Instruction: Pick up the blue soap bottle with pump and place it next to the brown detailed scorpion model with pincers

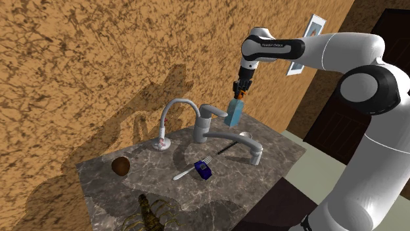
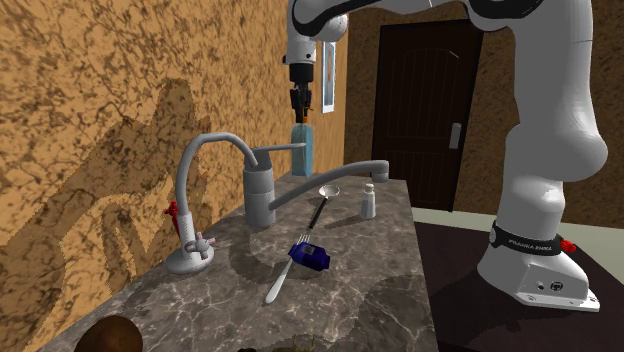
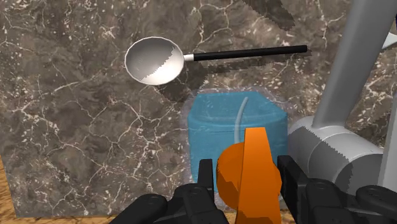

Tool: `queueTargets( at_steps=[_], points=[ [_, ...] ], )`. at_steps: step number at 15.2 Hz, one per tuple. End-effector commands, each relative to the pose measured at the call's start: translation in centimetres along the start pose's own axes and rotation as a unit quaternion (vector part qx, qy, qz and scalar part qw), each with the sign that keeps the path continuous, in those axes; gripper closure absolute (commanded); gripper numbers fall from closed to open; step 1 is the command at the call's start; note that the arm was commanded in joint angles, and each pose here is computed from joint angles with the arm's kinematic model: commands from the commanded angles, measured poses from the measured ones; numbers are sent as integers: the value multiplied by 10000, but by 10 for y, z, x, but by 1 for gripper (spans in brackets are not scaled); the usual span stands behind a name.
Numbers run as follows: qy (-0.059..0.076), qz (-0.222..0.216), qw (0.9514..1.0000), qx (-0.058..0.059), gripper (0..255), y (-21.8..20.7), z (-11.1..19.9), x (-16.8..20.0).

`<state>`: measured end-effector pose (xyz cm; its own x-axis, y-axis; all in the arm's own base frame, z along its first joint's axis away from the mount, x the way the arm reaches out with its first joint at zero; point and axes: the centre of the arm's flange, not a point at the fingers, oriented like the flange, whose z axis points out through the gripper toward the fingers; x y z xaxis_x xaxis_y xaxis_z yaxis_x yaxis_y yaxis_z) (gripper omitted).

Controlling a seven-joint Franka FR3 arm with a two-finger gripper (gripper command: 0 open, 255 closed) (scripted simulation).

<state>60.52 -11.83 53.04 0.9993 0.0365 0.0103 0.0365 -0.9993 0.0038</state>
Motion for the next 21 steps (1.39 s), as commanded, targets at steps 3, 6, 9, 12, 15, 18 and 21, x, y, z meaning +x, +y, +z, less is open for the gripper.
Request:
queueTargets(
  at_steps=[3,6,9,12,15,18,21],
  points=[
    [0,-1,10000,0,255,-1,-21,0],
    [0,-1,10000,0,255,-1,-37,1],
    [0,-1,10000,0,255,-1,-53,1],
    [0,-1,10000,0,255,-1,-68,1],
    [0,-1,10000,0,255,-1,-84,1],
    [0,-1,10000,0,255,-1,-100,1],
    [0,-1,10000,0,255,-1,-116,1]
  ],
)
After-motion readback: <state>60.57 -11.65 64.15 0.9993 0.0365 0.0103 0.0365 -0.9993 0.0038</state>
